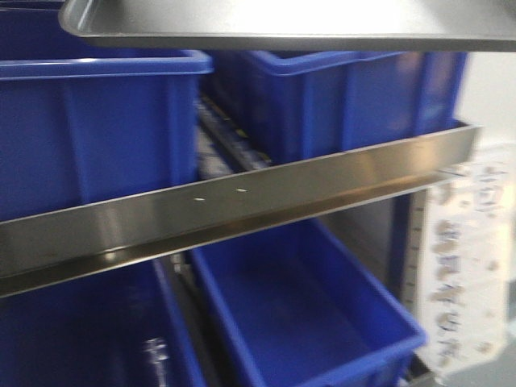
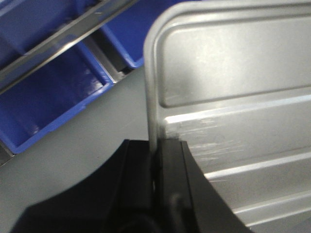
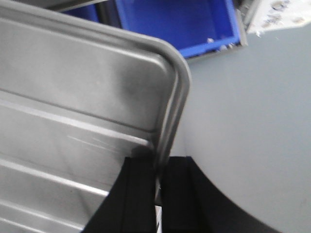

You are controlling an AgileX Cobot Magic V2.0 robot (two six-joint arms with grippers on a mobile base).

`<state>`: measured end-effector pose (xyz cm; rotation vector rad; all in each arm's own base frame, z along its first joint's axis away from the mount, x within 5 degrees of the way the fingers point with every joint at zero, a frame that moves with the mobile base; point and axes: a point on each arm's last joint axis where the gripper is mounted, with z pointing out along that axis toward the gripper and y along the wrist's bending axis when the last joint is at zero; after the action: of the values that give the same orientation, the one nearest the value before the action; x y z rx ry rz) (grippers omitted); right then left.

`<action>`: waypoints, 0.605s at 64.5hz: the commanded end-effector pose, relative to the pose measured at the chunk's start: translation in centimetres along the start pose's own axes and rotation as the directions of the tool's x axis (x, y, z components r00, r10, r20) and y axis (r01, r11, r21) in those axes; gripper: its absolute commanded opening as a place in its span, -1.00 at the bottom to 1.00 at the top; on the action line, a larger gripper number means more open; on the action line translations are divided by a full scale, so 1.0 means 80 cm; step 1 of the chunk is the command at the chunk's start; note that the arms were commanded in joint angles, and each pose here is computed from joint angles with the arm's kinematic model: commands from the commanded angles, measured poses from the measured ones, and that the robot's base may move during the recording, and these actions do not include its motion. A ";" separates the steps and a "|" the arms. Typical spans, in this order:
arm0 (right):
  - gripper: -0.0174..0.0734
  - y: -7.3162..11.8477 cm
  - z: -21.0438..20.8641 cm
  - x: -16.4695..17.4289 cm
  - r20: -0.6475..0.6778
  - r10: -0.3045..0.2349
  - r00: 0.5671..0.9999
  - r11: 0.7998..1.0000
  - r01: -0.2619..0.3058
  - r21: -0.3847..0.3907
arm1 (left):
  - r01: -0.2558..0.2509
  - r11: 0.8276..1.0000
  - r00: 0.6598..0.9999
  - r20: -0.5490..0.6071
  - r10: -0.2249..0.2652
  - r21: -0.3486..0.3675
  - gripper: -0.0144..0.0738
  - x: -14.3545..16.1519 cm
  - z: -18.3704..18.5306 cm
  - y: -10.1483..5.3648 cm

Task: Grab silver tray and place in blue box
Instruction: 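Turn and approach the rack with the large blue bin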

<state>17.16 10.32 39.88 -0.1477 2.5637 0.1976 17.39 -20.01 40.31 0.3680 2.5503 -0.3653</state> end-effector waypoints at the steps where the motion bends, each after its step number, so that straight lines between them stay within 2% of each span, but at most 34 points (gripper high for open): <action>1: -0.49 -0.007 -0.017 -0.009 0.095 -0.033 0.995 0.999 0.031 0.019 | -0.032 0.999 0.997 0.073 0.032 0.004 -0.91 -0.006 -0.023 0.005; 39: -0.49 -0.007 -0.017 -0.009 0.095 -0.033 0.995 0.999 0.031 0.019 | -0.032 0.999 0.997 0.073 0.032 0.004 -0.91 -0.006 -0.023 0.005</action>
<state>17.16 10.32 39.88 -0.1477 2.5637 0.1976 17.39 -20.01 40.31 0.3701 2.5499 -0.3647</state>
